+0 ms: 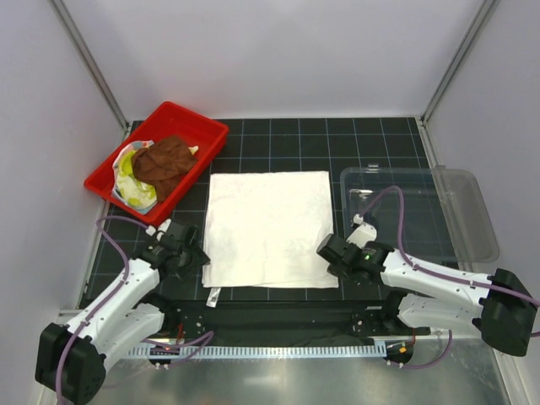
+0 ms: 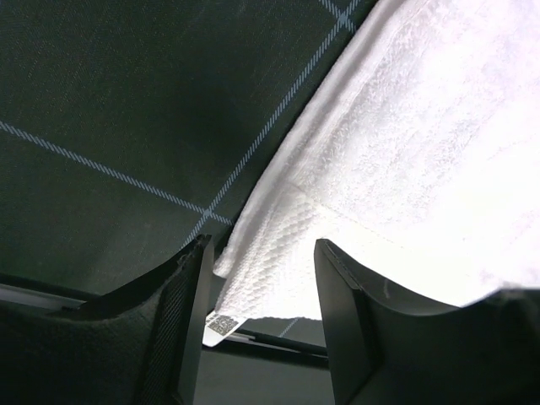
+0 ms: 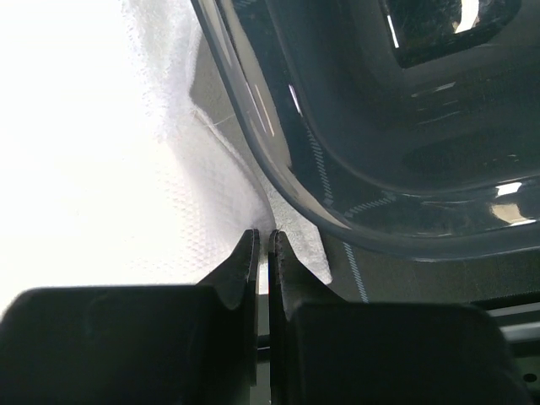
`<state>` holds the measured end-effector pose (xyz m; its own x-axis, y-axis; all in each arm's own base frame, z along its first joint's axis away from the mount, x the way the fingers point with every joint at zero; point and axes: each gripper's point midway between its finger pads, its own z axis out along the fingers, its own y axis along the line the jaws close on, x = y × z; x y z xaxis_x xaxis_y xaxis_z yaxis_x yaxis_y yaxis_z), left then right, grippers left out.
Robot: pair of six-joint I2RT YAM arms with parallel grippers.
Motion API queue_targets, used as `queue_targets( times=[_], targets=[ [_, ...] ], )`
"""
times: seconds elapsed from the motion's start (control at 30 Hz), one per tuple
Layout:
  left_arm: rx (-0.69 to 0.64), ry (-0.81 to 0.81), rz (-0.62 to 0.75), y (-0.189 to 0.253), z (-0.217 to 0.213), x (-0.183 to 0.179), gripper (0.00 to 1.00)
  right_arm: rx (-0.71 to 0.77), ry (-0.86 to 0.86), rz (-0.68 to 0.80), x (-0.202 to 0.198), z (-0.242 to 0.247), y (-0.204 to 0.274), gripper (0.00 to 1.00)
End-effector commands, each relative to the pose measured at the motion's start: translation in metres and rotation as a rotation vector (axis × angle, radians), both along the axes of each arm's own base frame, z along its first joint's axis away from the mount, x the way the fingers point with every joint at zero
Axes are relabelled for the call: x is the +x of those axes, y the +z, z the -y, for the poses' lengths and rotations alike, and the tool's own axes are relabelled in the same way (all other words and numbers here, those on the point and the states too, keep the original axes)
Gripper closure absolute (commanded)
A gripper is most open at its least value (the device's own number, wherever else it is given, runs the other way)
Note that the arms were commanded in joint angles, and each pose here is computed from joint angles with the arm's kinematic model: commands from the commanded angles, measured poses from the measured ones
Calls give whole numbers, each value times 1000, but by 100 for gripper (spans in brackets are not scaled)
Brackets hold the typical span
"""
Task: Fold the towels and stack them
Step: Fold the towel
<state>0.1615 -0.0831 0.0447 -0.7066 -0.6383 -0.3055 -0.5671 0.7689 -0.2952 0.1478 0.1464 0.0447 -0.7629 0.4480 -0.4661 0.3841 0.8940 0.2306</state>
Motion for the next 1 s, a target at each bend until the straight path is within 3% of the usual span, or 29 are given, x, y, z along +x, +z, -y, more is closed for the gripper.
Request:
queue_targets(
  times=[0.0, 0.17, 0.47, 0.57, 0.63, 0.77, 0.97],
  targets=[
    [-24, -35, -4, -6, 8, -1, 46, 65, 13, 64, 14, -17, 20, 99],
    [-5, -34, -41, -17, 6, -5, 49, 87, 20, 78, 14, -20, 25, 99],
    [-14, -43, 7, -14, 8, 2, 81, 92, 30, 79, 14, -20, 25, 99],
    [-23, -58, 20, -12, 11, 4, 85, 99, 34, 76, 13, -22, 24, 99],
    [-20, -70, 18, -12, 11, 5, 84, 105, 44, 71, 12, -24, 24, 99],
    [-20, -92, -1, -13, 13, 4, 70, 100, 55, 75, 13, -24, 26, 99],
    [-11, -93, -54, -23, 14, -2, 66, 106, 59, 77, 14, -27, 26, 99]
  ],
)
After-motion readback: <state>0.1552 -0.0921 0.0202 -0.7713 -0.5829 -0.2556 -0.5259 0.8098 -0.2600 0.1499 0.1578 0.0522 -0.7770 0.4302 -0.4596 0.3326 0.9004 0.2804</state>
